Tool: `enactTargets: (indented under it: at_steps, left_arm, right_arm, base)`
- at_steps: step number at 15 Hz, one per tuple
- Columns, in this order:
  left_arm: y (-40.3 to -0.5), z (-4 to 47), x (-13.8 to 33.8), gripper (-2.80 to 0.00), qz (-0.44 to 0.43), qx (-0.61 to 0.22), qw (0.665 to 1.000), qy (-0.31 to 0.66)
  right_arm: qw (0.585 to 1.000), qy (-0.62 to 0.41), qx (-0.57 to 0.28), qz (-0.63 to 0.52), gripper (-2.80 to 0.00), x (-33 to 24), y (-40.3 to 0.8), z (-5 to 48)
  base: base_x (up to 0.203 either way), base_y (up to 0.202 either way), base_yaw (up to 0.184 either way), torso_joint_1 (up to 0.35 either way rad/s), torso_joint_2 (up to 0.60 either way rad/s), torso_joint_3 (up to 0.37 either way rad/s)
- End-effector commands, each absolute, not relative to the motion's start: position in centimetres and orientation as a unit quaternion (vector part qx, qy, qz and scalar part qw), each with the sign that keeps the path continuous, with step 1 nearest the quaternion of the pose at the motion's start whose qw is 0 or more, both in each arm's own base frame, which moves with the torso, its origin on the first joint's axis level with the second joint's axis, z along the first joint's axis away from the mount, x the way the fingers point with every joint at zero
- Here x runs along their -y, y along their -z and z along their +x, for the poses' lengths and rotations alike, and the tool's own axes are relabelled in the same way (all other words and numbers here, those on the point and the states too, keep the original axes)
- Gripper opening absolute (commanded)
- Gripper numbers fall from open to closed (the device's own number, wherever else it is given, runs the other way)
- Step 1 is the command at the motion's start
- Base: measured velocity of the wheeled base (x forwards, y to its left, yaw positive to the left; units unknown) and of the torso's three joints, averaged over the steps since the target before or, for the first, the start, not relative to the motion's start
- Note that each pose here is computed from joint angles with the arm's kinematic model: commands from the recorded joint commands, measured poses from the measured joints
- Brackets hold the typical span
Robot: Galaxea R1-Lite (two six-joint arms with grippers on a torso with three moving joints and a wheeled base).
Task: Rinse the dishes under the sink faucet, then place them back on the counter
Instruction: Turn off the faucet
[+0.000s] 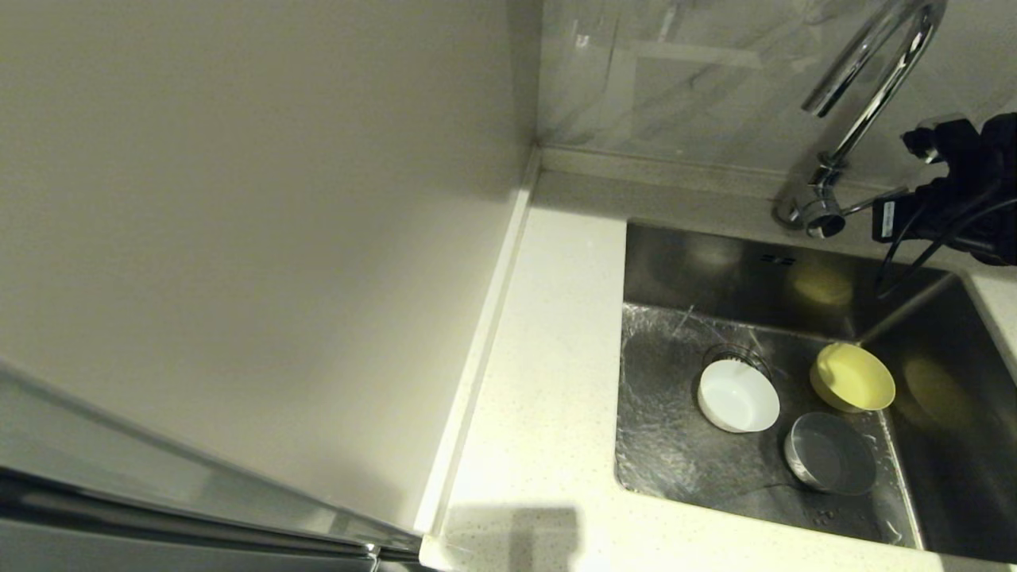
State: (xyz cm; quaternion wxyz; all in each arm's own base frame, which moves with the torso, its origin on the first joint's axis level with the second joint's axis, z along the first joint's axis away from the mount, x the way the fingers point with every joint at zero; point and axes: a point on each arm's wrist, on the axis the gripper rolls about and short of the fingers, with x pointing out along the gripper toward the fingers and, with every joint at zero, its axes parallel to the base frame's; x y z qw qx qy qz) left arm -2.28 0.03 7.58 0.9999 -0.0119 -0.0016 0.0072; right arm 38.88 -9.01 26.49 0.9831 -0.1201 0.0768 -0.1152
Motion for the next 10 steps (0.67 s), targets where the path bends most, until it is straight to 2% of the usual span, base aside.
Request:
enactTargets:
  at_steps: [1, 10]
  left_arm:
    - [-7.6, -2.3, 0.0, -2.80, -0.012, 0.004, 1.000, -0.007]
    - [-7.6, -2.3, 0.0, -2.80, -0.012, 0.003, 1.000, -0.008]
  right_arm:
    - [0.983, 0.120, -0.067, -0.123, -2.80, 9.1, -26.0, 39.3]
    - [0.975, 0.170, -0.118, -0.081, -2.80, 11.5, -24.0, 34.8]
  base:
    - [0.000, 0.000, 0.000, 0.000, 0.00, 0.000]
    - [0.000, 0.000, 0.000, 0.000, 0.00, 0.000]
